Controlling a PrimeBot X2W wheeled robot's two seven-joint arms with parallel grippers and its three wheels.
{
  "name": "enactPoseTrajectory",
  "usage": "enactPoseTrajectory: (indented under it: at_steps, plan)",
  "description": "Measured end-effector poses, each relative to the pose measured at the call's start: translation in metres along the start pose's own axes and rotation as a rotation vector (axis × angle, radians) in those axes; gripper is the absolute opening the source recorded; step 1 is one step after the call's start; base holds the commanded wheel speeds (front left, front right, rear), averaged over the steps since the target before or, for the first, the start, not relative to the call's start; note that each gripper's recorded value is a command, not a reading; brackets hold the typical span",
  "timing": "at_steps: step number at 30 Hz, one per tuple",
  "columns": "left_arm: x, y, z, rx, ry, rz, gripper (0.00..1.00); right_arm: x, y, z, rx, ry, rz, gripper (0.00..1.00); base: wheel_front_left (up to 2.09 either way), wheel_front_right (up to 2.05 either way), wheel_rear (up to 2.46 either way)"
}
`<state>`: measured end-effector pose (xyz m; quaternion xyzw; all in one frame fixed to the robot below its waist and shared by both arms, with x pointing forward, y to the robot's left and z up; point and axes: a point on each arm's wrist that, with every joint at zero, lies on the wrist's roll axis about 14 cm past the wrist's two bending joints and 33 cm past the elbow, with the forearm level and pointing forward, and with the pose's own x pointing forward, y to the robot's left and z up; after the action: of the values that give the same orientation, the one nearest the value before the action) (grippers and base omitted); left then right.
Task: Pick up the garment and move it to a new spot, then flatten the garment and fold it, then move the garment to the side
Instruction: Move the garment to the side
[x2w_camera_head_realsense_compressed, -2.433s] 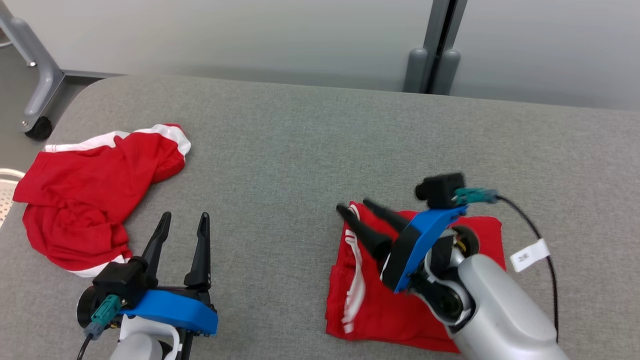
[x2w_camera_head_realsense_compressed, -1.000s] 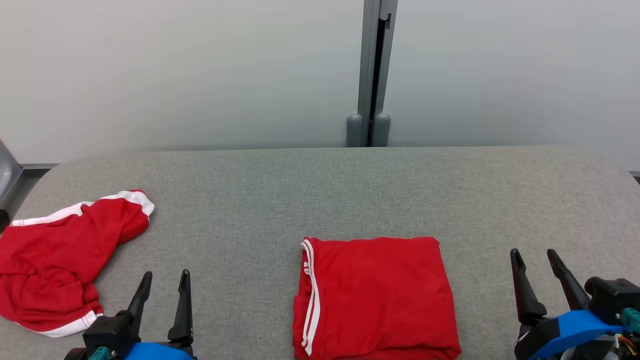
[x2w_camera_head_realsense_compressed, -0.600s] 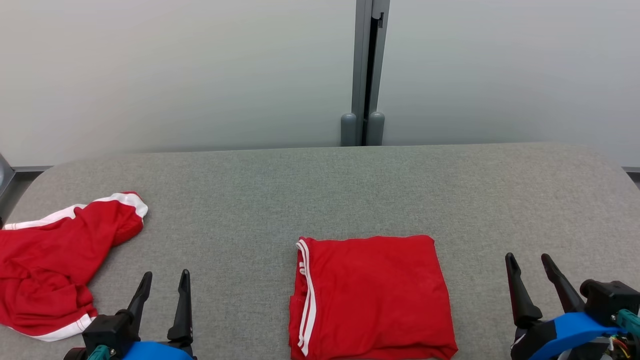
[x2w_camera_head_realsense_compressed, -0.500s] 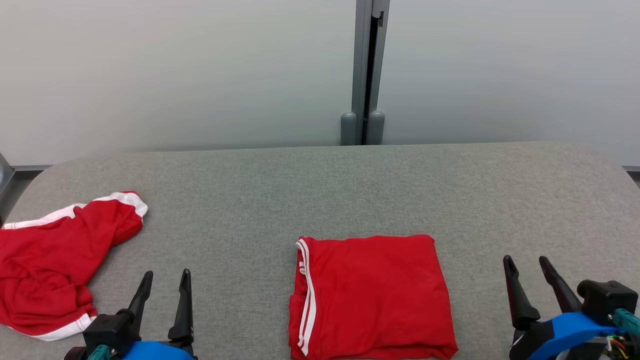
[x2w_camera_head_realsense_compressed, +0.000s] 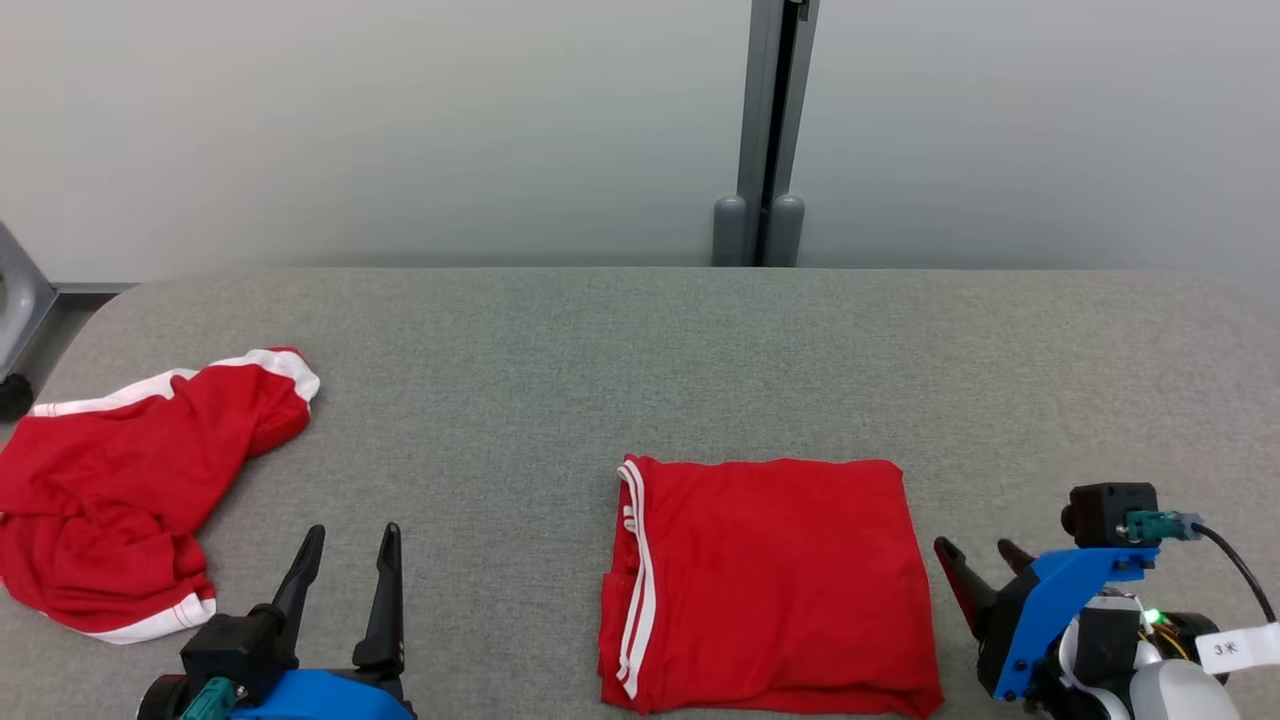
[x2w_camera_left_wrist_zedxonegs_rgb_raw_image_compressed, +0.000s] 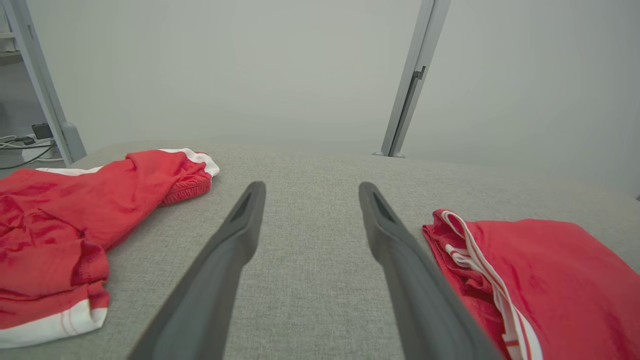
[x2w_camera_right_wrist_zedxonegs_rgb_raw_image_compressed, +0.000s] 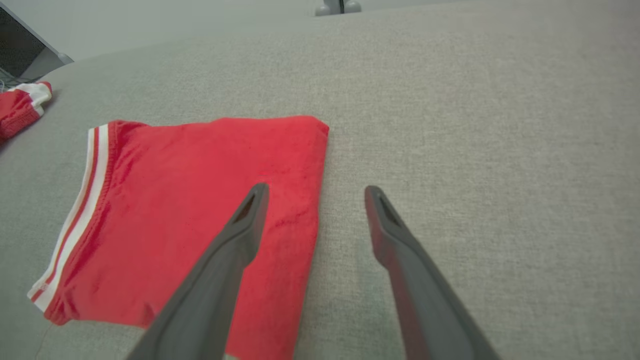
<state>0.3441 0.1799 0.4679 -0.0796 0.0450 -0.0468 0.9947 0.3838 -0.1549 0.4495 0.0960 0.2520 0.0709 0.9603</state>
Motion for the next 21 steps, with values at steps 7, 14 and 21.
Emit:
enactPoseTrajectory:
  at_steps: [7,14,21]
  plan:
    - [0.001,0.005,0.005,0.006,-0.016,0.016,1.0,0.026,0.003,-0.034,-0.003,0.203,0.004,1.0,0.0,0.0,0.0]
    - [-0.001,0.013,0.006,0.01,-0.015,0.04,1.0,0.041,0.011,-0.066,0.018,0.327,0.025,1.0,0.0,0.0,0.0]
    - [-0.001,0.014,0.003,0.01,-0.007,0.043,1.0,0.049,0.018,-0.078,0.012,0.375,0.044,0.93,0.0,0.0,0.0]
